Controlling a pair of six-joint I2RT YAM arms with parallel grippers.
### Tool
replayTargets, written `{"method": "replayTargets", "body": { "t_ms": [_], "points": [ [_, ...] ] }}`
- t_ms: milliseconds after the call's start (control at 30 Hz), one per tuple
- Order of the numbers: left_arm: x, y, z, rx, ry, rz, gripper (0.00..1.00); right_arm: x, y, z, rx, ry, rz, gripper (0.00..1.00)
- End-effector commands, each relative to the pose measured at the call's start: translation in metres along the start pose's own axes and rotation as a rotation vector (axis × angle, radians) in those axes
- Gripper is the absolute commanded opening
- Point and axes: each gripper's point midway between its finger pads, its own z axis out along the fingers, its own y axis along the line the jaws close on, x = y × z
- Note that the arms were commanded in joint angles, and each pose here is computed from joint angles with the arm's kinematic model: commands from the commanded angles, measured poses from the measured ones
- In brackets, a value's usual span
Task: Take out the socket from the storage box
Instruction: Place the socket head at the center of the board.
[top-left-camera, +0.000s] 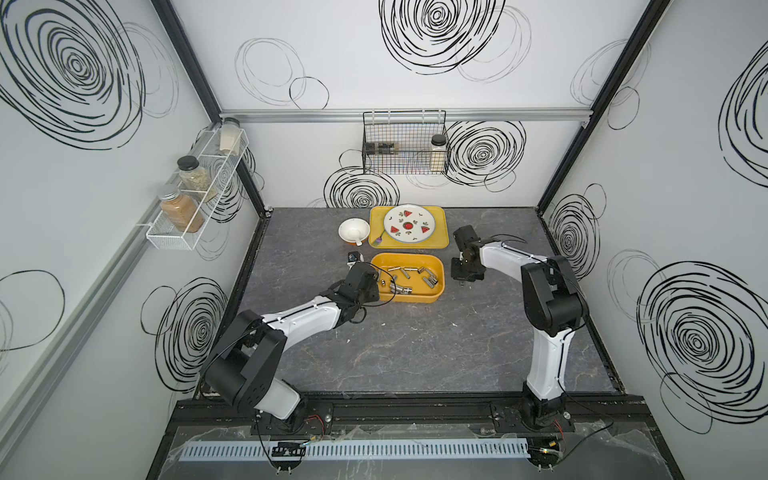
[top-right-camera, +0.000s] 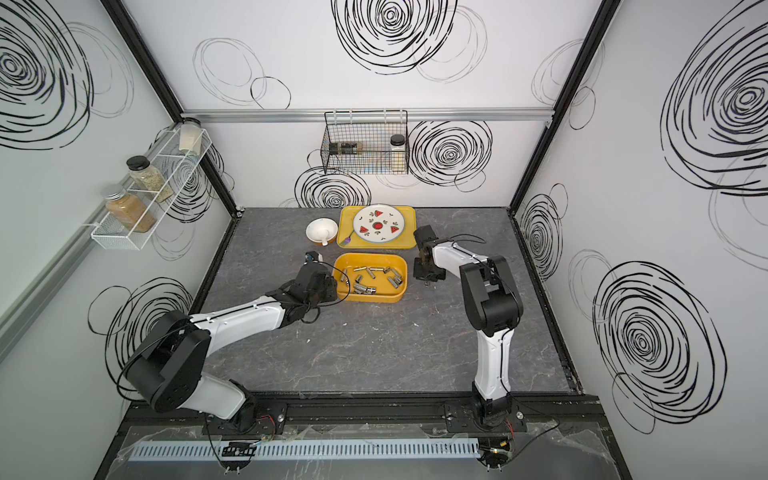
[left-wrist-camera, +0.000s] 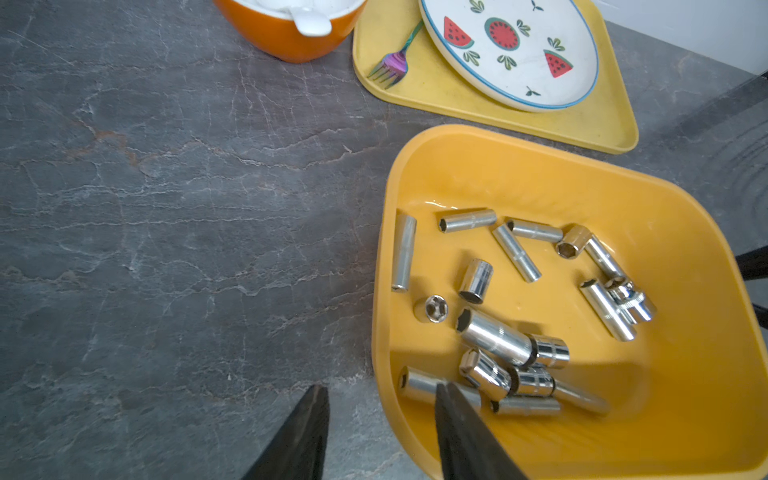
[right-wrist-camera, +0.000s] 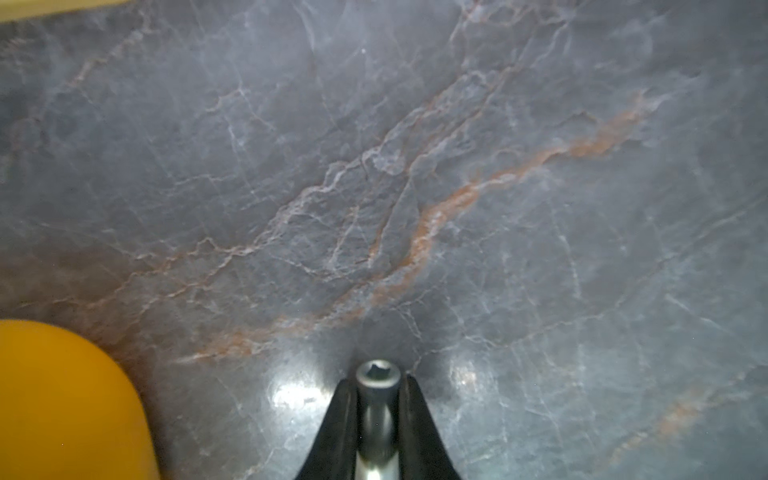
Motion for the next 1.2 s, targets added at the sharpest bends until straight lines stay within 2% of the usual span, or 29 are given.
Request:
{"method": "replayTargets", "body": {
  "t_ms": [0, 200, 400, 633, 733, 867, 967, 1167],
  "points": [
    [-0.011, -0.004, -0.006, 0.006, -0.043, 0.002, 0.51, 0.003, -0.001, 0.005, 0.008, 0.006, -0.008, 0.06],
    [-0.013, -0.004, -0.009, 0.007, -0.058, -0.002, 0.53, 0.0, -0.001, 0.0, 0.006, -0.003, -0.006, 0.21],
    [-0.016, -0.002, -0.013, 0.001, -0.075, -0.007, 0.53, -0.01, 0.003, -0.018, -0.012, -0.033, -0.003, 0.27],
    [-0.018, -0.002, -0.017, 0.005, -0.091, -0.014, 0.54, -0.032, 0.015, -0.065, -0.065, -0.127, -0.008, 0.27],
    [-0.02, -0.005, -0.021, 0.025, -0.107, -0.013, 0.54, -0.04, 0.035, -0.089, -0.105, -0.164, -0.056, 0.27],
    [-0.025, -0.004, -0.029, 0.026, -0.14, -0.02, 0.55, -0.037, 0.073, -0.103, -0.127, -0.163, -0.145, 0.25],
    [-0.027, -0.001, -0.033, 0.012, -0.152, -0.025, 0.55, -0.034, 0.098, -0.101, -0.138, -0.155, -0.188, 0.25],
    [-0.026, 0.002, -0.029, -0.014, -0.143, -0.017, 0.55, -0.03, 0.123, -0.073, -0.142, -0.106, -0.191, 0.25]
  ]
}}
